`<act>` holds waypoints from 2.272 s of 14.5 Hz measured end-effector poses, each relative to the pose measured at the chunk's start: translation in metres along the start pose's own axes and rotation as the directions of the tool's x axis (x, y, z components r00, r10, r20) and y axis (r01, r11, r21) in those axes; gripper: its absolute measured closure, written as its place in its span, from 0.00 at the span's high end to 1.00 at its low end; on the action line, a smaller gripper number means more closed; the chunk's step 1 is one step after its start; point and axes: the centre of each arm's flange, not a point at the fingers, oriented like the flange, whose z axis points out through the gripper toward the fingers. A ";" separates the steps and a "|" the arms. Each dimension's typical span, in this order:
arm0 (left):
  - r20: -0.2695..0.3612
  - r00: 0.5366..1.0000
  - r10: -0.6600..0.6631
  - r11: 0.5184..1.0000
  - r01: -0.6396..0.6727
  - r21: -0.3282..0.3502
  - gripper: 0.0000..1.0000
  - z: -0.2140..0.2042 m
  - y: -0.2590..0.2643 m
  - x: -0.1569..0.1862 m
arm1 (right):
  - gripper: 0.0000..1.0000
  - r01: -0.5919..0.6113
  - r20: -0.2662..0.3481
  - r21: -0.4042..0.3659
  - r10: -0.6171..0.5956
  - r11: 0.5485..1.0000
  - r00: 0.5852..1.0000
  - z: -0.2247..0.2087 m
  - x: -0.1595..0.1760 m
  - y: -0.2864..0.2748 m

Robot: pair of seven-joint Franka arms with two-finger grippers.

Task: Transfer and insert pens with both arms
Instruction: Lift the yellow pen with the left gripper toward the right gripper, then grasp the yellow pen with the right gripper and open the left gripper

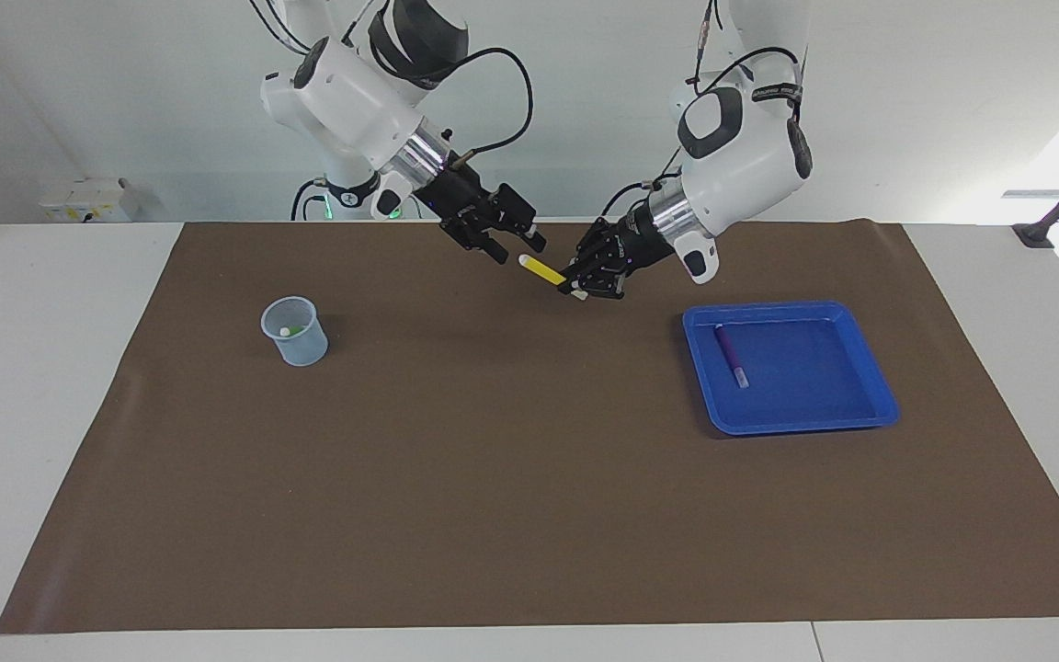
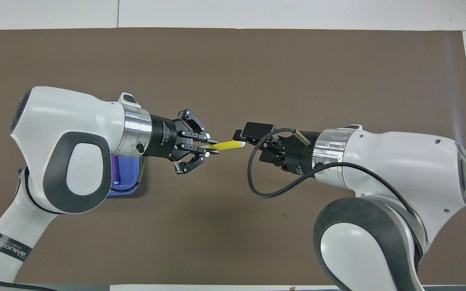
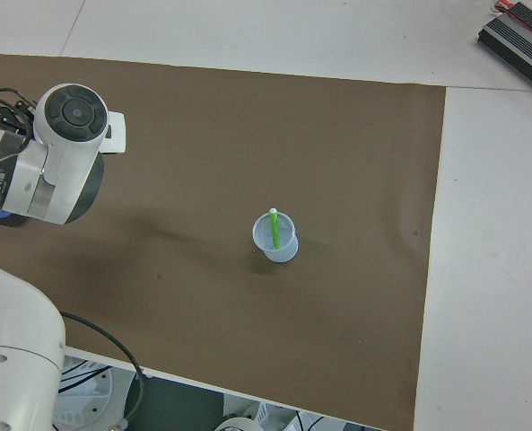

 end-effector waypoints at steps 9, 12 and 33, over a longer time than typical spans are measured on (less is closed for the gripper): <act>0.020 1.000 -0.016 1.000 0.017 -0.018 0.17 0.005 -0.002 -0.005 | 0.57 0.052 -0.041 0.019 -0.051 0.998 0.998 0.001 -0.002 -0.005; 0.022 1.000 -0.021 1.000 0.022 -0.021 0.17 0.005 -0.002 -0.005 | 0.44 0.055 -0.043 0.020 -0.054 0.998 0.998 0.001 -0.001 -0.005; 0.027 0.999 -0.030 0.999 0.032 -0.040 0.17 0.002 -0.001 -0.007 | 0.19 0.042 -0.074 0.021 -0.041 0.999 0.996 0.000 0.008 0.002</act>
